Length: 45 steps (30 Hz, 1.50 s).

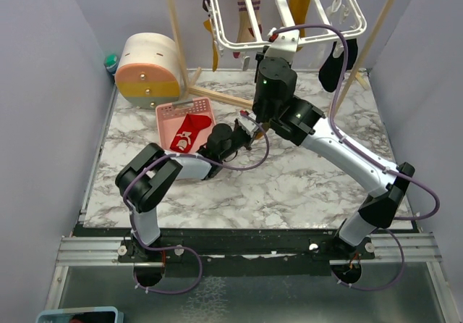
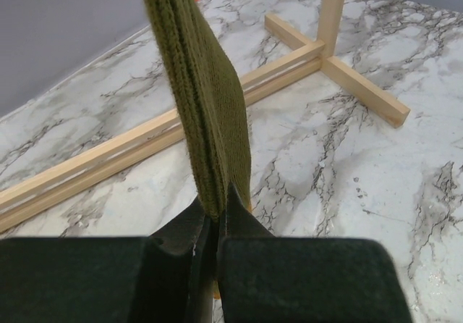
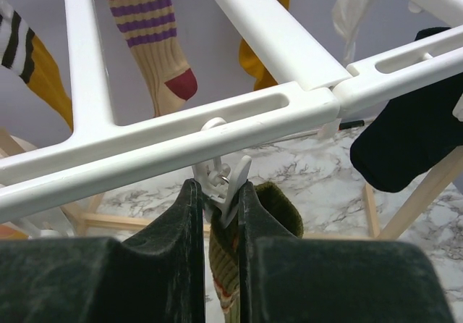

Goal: Remove the socks clipped to the hanger

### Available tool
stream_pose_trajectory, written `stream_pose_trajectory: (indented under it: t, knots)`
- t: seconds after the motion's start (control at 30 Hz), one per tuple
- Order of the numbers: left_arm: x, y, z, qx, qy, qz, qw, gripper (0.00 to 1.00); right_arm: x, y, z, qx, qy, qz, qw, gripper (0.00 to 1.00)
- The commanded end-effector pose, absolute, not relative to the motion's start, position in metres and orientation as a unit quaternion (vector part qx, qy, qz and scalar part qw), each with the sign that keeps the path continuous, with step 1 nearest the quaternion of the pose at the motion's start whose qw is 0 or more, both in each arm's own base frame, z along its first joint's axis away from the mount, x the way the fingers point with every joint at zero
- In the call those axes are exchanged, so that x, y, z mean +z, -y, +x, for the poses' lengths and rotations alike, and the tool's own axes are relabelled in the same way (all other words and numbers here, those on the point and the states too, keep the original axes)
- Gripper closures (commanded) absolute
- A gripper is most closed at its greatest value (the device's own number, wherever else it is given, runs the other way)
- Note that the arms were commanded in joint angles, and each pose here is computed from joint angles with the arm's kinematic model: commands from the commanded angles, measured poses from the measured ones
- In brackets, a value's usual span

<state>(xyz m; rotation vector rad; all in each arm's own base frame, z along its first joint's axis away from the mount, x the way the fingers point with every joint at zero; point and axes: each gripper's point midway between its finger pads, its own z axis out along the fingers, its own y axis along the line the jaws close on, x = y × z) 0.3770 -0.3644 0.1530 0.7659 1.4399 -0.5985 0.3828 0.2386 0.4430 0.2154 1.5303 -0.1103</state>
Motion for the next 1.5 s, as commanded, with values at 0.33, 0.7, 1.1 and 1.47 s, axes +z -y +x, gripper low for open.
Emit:
stream_pose_trajectory:
  t: [0.33,0.7,1.1,1.47]
  knots:
    - [0.153,0.309,0.365,-0.220,-0.670,0.275,0.654,1.00,0.459,-0.235,0.371,-0.007,-0.685,0.101,0.721,0.99]
    - [0.220,0.286,0.371,-0.201,-0.637,0.220,0.711,1.00,0.460,-0.232,0.366,0.005,-0.686,0.095,0.721,0.99]
    - [0.331,0.170,0.394,-0.055,-0.619,0.173,0.764,1.00,0.457,-0.238,0.365,0.018,-0.689,0.081,0.720,0.99]
    - [0.241,0.137,0.356,-0.080,-0.710,0.105,0.691,1.00,0.451,-0.240,0.362,0.033,-0.694,0.075,0.716,0.99]
